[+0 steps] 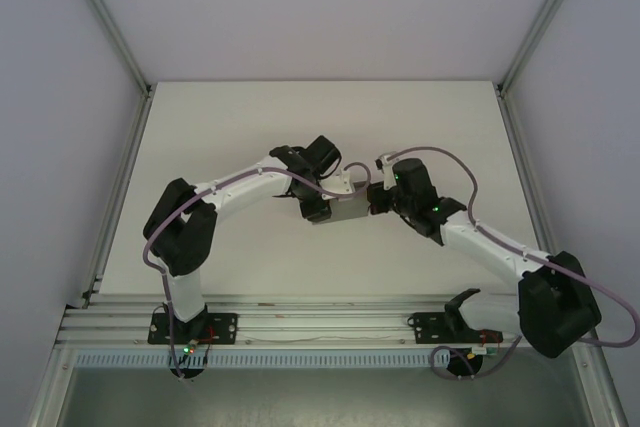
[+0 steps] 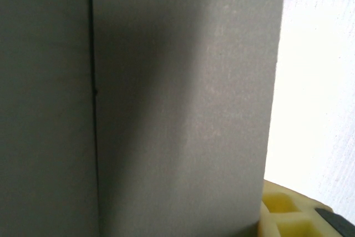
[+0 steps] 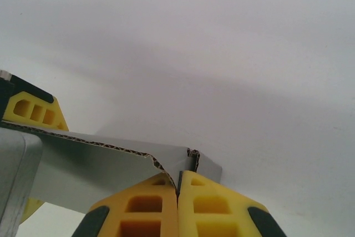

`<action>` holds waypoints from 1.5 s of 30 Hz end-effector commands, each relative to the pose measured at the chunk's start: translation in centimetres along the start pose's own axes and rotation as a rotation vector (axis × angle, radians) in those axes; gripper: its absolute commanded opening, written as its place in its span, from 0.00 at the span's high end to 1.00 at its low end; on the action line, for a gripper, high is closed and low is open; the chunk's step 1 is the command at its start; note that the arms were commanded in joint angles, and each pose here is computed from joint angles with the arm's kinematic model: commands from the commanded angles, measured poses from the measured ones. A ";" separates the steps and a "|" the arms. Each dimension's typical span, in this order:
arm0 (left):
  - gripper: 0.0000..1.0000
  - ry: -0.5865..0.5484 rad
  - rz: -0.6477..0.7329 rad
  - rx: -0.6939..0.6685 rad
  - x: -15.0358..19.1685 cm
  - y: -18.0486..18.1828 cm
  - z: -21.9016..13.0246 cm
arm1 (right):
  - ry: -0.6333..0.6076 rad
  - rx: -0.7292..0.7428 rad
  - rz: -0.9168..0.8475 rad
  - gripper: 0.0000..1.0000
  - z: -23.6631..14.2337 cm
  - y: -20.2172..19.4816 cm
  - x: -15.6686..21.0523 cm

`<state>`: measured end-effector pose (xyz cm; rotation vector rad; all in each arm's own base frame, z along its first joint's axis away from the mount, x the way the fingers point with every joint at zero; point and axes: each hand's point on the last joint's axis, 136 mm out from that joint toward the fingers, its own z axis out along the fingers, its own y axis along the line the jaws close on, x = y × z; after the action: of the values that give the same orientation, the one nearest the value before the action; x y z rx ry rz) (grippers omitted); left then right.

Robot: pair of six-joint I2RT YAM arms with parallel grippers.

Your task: Assemble paper box

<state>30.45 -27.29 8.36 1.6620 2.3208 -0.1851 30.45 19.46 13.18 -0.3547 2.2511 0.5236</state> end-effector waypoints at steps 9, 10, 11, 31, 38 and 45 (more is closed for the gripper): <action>0.46 -0.060 -0.072 -0.030 -1.1 1.8 0.4 | 0.077 0.085 -0.044 1.00 1.8 -1.5 4.8; 0.44 -0.071 -0.083 -0.036 -1.4 2.1 0.2 | 0.067 0.090 -0.054 1.00 1.7 -1.3 4.5; 0.41 -0.086 -0.093 -0.040 -1.6 2.3 -0.2 | 0.066 0.096 -0.067 1.00 1.7 -1.2 4.6; 0.00 -0.307 -0.449 -0.332 0.3 5.9 -8.4 | 0.093 0.219 -0.096 1.00 2.0 -0.8 4.2; 0.27 -0.323 -0.534 -0.271 3.4 5.1 -8.3 | 0.089 0.196 -0.094 1.00 1.5 -0.2 3.9; 0.49 -0.303 -0.512 -0.176 2.9 4.0 -6.7 | 0.104 0.201 -0.097 1.00 1.5 -0.1 3.6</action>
<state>32.56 -20.58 14.40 0.8410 2.3915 -0.2439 31.13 20.67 12.65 -0.3404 2.2020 0.2835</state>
